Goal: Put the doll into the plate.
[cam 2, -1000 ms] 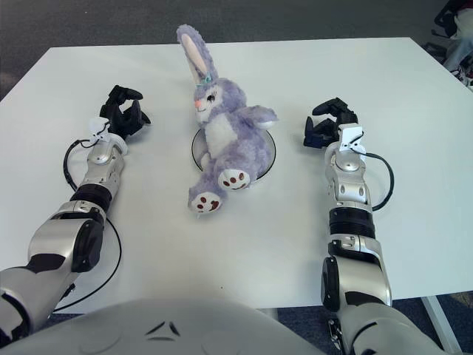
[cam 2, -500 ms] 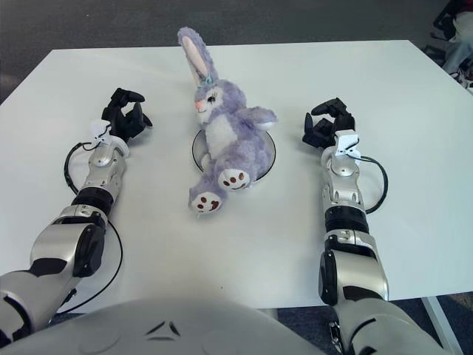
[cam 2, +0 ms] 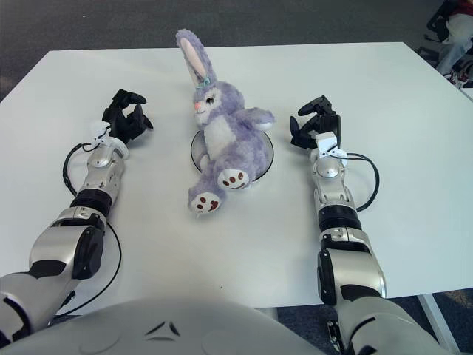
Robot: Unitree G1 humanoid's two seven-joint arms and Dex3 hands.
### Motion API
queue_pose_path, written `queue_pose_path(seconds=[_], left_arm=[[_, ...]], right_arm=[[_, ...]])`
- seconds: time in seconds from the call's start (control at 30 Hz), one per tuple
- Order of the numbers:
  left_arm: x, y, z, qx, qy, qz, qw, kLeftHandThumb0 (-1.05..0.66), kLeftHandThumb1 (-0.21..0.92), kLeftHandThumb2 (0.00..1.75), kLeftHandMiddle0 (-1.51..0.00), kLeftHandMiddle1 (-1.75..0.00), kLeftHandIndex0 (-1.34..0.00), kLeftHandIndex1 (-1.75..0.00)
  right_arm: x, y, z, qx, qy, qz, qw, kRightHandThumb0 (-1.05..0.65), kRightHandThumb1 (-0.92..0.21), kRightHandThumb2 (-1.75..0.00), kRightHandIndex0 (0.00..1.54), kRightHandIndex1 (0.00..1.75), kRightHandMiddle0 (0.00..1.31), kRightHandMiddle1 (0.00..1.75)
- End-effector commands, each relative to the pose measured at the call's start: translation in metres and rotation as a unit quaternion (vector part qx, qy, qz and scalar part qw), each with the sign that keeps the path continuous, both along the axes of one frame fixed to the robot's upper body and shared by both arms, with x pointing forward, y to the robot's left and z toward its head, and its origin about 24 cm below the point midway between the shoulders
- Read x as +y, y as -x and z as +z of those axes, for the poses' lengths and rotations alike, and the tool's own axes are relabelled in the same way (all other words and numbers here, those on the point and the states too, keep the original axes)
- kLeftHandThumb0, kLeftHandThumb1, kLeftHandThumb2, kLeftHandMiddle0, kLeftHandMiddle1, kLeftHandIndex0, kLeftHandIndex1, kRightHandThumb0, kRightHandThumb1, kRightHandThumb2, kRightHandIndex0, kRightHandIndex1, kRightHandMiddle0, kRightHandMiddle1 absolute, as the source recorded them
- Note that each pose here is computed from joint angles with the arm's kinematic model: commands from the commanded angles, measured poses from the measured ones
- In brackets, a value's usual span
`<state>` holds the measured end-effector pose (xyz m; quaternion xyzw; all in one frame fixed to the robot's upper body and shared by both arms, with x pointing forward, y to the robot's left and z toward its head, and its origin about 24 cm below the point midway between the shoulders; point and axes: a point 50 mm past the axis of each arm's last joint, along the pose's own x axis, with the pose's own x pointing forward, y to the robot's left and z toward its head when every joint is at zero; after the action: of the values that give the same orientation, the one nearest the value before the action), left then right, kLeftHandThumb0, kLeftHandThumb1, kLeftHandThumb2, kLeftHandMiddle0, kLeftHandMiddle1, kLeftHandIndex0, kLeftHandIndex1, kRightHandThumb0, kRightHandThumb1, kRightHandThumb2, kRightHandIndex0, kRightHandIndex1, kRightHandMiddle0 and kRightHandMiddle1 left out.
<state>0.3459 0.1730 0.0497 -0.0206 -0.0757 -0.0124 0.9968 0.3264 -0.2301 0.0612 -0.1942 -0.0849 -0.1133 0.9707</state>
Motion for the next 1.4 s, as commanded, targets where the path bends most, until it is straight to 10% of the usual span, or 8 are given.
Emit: queue_pose_path(seconds=[0.0, 0.83, 1.37], left_arm=[[-0.005, 0.022, -0.038, 0.062, 0.009, -0.007, 0.998, -0.39, 0.65, 0.9, -0.87, -1.75, -0.36, -1.75], [-0.019, 0.035, -0.037, 0.031, -0.025, 0.011, 0.999, -0.4, 0.62, 0.93, -1.0, -1.75, -0.38, -1.75], [-0.017, 0.035, -0.036, 0.032, -0.027, 0.016, 0.999, -0.4, 0.62, 0.94, -1.03, -1.75, -0.39, -1.75]], right_arm=[[0.005, 0.026, -0.047, 0.083, 0.0, 0.006, 0.997, -0.01, -0.31, -1.31, 0.63, 1.66, 0.42, 1.75], [0.004, 0.031, -0.053, 0.063, 0.033, 0.012, 0.997, -0.01, 0.03, -1.69, 0.88, 1.75, 0.67, 1.67], [-0.002, 0.028, -0.056, 0.067, -0.068, -0.032, 0.995, -0.01, 0.01, -1.66, 0.88, 1.75, 0.67, 1.63]])
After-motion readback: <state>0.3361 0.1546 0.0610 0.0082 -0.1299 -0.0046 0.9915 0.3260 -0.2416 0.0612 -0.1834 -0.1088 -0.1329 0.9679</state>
